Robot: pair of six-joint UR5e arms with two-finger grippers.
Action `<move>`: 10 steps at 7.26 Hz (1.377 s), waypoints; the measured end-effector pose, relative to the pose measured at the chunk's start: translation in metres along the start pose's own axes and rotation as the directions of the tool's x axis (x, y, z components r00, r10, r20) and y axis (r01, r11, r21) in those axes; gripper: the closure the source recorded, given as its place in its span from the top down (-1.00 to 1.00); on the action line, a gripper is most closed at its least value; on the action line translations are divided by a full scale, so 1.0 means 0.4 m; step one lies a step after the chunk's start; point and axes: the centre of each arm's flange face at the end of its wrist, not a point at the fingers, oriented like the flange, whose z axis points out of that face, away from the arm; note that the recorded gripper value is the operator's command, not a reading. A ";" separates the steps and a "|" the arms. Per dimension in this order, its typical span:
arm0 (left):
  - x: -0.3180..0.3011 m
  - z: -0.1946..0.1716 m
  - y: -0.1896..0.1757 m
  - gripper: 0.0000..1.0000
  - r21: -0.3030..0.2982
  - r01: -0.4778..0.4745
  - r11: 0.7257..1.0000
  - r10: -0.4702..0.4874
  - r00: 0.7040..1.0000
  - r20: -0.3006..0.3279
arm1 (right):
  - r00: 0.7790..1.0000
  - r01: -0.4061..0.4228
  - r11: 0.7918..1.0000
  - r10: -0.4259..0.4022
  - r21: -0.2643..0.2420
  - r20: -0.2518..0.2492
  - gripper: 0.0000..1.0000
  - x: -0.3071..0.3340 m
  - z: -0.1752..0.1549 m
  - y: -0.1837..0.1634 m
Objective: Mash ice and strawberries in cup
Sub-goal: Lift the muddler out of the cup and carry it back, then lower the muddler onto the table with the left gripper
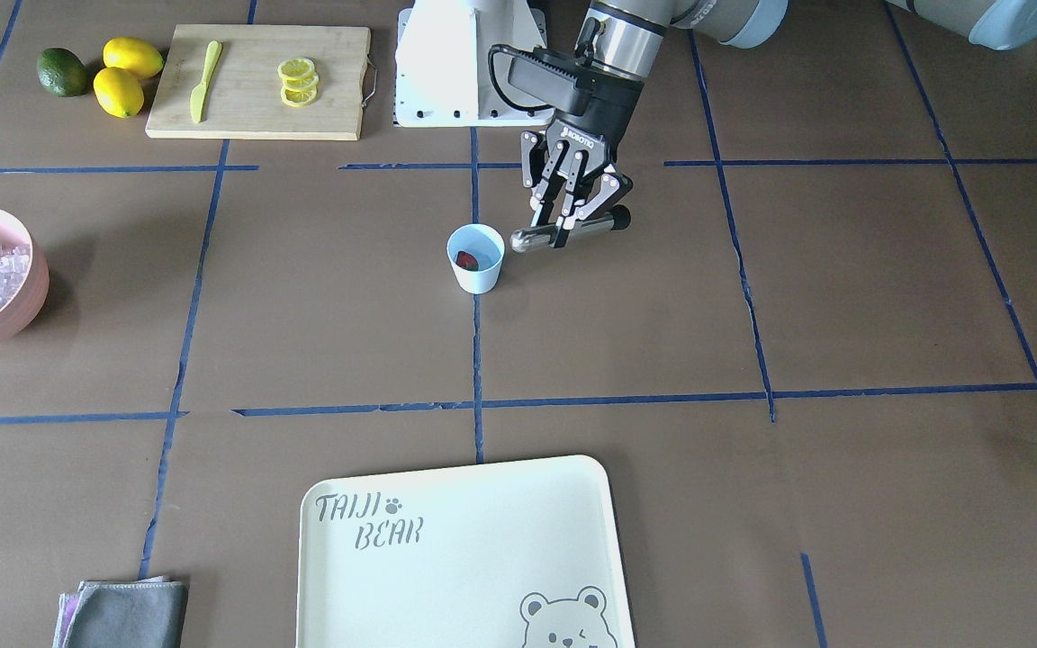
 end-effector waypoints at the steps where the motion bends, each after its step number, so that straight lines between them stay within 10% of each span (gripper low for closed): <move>1: -0.077 0.020 0.033 -0.99 -0.105 0.011 0.994 -0.011 1.000 0.003 | 1.000 0.000 1.000 0.000 0.000 0.000 0.99 0.000 0.000 -0.001; 3: -0.309 0.017 0.120 -0.85 -0.309 0.184 0.933 -0.191 0.982 0.007 | 1.000 0.001 1.000 -0.001 0.001 0.000 0.99 -0.001 -0.001 -0.002; 4: -0.412 0.007 0.179 -0.75 -0.363 0.362 0.858 -0.370 0.928 0.051 | 1.000 0.001 1.000 -0.001 0.000 0.000 0.99 0.000 -0.001 -0.002; 6: -0.532 0.009 0.299 -0.90 -0.373 0.731 0.571 -0.714 0.667 0.215 | 1.000 0.001 1.000 -0.001 0.000 0.000 0.99 0.000 0.000 -0.002; 7: -0.566 0.021 0.374 -0.93 -0.374 0.785 0.494 -0.763 0.598 0.247 | 1.000 0.001 1.000 -0.001 0.000 0.000 0.99 0.000 0.000 -0.002; 10: -0.664 0.053 0.636 -0.96 -0.452 0.753 0.478 -0.782 0.599 0.172 | 1.000 0.002 1.000 -0.002 0.001 0.000 0.99 -0.001 0.000 -0.002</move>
